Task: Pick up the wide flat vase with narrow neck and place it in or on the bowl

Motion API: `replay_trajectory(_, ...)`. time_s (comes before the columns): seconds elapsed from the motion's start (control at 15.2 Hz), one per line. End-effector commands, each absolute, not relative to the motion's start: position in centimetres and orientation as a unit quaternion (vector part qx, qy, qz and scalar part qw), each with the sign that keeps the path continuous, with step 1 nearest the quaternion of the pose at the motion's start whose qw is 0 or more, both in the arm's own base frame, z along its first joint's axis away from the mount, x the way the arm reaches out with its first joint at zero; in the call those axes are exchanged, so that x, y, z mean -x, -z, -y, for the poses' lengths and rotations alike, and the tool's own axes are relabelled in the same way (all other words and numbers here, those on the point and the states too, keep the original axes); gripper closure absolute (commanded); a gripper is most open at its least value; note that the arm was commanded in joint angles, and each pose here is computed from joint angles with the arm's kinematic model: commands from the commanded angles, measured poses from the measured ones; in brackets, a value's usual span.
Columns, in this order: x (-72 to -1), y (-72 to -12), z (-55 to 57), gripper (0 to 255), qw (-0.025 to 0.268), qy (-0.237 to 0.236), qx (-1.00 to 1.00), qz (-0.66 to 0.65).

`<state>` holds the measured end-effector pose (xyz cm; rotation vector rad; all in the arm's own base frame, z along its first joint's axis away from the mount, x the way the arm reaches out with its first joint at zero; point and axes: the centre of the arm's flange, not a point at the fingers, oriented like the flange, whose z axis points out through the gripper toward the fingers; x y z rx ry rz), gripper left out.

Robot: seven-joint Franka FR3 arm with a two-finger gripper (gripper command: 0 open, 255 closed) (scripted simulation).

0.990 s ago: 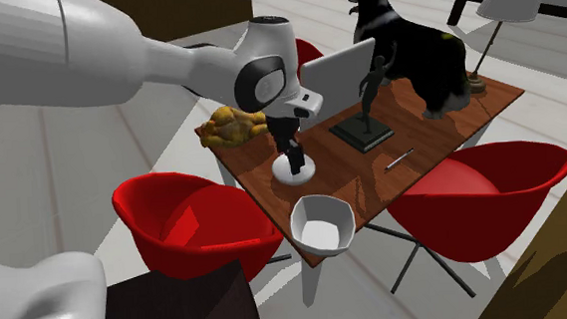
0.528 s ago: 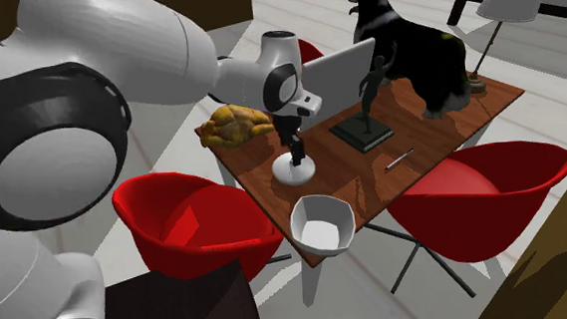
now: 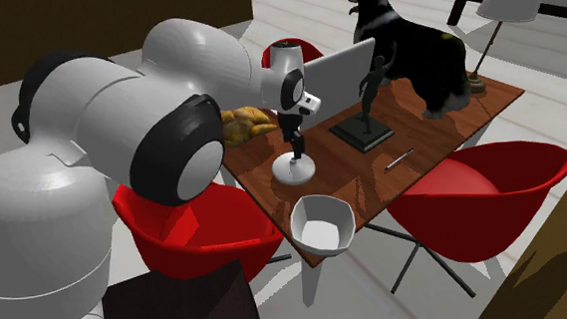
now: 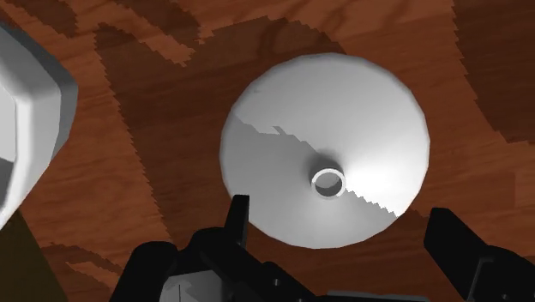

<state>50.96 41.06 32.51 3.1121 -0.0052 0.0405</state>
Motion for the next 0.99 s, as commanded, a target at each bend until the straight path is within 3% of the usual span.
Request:
replay_trajectory(0.0, -51.3, -31.3, -41.5, 0, 0.015, -0.013, -1.0, 0.003)
replay_trajectory(0.86, -51.4, -28.4, -41.4, 0, 0.015, -0.013, -1.0, 0.003)
replay_trajectory(0.92, -51.4, -28.4, -41.4, 255, 0.015, -0.013, -1.0, 0.003)
